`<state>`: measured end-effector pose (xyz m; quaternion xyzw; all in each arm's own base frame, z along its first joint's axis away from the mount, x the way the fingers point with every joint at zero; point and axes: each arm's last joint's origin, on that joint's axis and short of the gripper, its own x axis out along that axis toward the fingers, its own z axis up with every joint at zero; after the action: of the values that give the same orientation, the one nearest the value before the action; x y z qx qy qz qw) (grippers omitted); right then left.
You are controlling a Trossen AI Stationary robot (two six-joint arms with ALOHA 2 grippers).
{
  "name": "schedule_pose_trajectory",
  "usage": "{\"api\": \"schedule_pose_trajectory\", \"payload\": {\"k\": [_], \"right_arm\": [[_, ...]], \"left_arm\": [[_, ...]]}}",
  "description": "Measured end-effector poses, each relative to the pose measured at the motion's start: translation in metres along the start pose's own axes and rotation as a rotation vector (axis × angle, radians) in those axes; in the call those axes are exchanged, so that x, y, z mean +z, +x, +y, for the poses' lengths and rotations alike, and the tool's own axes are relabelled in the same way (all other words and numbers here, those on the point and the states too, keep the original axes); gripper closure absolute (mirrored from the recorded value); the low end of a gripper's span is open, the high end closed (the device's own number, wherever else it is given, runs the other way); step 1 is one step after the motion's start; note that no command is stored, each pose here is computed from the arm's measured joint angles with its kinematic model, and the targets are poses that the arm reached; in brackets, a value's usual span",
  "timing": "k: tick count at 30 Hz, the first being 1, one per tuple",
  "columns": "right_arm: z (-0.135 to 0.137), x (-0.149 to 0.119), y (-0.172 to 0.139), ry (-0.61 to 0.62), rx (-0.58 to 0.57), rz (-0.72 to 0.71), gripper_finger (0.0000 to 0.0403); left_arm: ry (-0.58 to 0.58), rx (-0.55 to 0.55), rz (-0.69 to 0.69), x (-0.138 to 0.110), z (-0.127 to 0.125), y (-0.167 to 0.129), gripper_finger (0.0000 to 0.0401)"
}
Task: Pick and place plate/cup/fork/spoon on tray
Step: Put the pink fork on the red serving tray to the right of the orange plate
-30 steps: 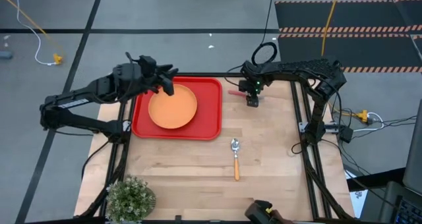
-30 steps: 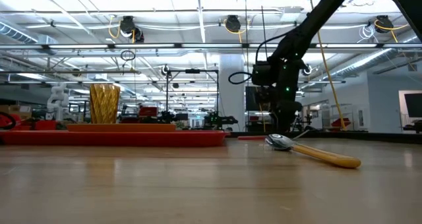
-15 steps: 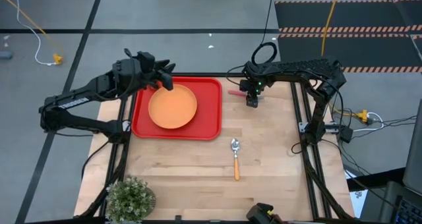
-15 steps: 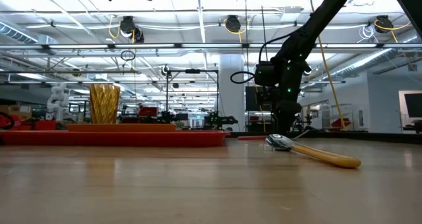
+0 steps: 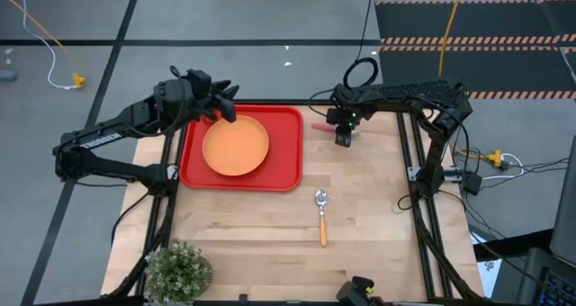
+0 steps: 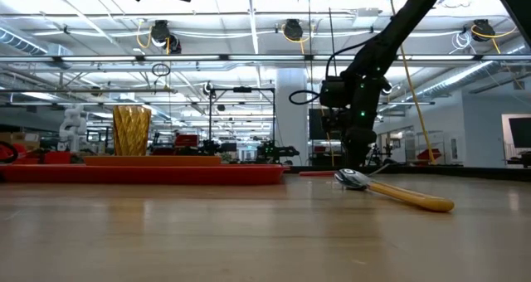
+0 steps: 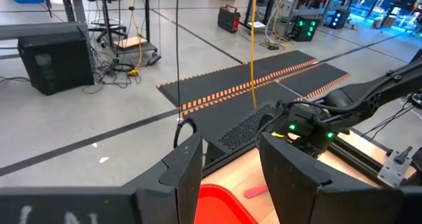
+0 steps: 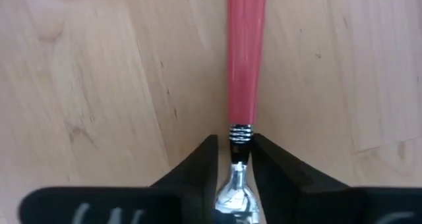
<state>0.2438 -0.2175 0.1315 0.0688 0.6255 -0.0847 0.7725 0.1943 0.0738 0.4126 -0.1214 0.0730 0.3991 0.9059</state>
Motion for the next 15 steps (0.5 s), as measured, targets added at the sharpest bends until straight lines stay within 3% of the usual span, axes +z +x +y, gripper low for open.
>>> {"api": "schedule_pose_trajectory", "payload": {"k": [7,15], "right_arm": [[0.002,-0.001,-0.015,-0.007,-0.048,-0.010,0.0391],[0.006,0.002,-0.027,-0.018,-0.084,-0.046,0.0391]], "left_arm": [[-0.006,-0.001,0.000,0.000,0.000,0.000,0.0249],[-0.094,-0.015,0.006,0.000,0.000,0.000,0.0249]]}}
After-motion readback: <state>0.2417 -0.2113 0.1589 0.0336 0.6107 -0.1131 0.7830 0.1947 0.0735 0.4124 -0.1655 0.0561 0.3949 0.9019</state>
